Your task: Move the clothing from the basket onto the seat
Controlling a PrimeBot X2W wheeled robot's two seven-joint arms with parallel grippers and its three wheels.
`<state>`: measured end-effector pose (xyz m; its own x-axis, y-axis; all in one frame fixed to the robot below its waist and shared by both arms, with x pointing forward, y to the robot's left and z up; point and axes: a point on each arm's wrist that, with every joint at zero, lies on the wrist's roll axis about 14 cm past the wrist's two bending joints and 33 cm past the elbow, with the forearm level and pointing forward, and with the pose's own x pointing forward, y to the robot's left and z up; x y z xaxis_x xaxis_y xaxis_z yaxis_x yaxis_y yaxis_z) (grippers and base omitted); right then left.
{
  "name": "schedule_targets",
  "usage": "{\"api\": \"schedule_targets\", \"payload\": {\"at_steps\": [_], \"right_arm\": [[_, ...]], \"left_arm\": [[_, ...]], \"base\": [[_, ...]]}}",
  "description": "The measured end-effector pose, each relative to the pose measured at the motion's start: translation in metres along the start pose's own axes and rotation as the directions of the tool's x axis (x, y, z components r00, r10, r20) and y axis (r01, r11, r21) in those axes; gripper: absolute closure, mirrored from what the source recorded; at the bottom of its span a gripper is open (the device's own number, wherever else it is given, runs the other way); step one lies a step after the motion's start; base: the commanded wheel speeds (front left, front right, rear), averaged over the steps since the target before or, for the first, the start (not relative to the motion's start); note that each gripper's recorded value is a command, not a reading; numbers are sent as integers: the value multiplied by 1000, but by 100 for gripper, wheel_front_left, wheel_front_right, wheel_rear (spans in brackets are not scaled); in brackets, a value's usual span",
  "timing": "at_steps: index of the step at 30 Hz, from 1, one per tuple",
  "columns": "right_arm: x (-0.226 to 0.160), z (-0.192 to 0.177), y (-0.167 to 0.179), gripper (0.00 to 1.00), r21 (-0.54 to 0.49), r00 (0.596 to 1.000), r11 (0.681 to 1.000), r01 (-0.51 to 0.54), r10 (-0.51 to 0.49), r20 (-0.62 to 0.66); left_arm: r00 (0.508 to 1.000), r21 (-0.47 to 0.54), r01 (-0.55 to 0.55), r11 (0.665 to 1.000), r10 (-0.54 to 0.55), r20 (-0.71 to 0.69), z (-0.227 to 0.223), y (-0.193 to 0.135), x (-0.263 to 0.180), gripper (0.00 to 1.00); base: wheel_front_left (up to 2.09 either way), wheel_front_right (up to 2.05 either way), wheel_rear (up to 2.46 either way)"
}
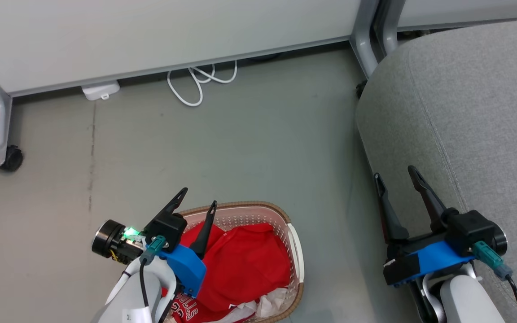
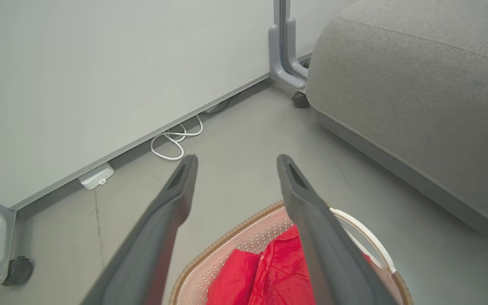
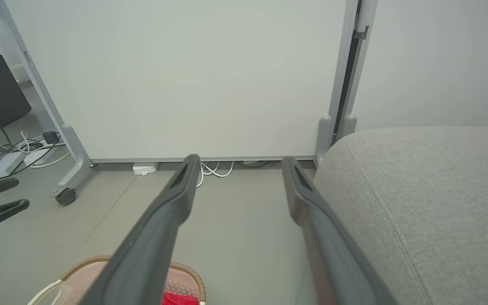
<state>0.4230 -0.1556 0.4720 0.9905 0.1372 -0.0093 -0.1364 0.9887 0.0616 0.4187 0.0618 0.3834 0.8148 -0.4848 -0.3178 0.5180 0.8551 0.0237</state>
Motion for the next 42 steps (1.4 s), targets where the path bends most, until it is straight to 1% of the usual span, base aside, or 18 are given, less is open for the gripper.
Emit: {"api": "schedule_targets", "payload": {"at_steps": [6,14,22,27,31,37,42], "right_arm": [[12,-10,-8,0,-4,1000,1000,12,-13,-20],[29,-27,-15,0,-7,999,1000,18,-19,-50],[43,-48,-25,0,-16,996,999,33,-34,-87],[50,-65,-28,0,-18,992,999,34,-35,-120],[60,-75,-29,0,-23,991,999,26,-29,-129],[72,-94,-32,0,-28,988,999,22,-26,-153],[78,-112,-35,0,-36,983,999,18,-25,-181]], "left_arm": [[989,26,104,994,-100,-111,-34,-16,16,0],[942,32,231,973,-215,-258,-84,-36,28,0],[869,24,328,944,-292,-400,-134,-45,32,0],[820,30,360,932,-301,-487,-165,-39,33,0],[771,29,387,922,-306,-559,-189,-35,33,0],[693,28,445,895,-324,-645,-221,-36,32,0],[624,35,466,884,-301,-721,-247,-23,31,0]], "base": [[0,0,0],[0,0,0],[0,0,0],[0,0,0],[0,0,0],[0,0,0],[0,0,0]]}}
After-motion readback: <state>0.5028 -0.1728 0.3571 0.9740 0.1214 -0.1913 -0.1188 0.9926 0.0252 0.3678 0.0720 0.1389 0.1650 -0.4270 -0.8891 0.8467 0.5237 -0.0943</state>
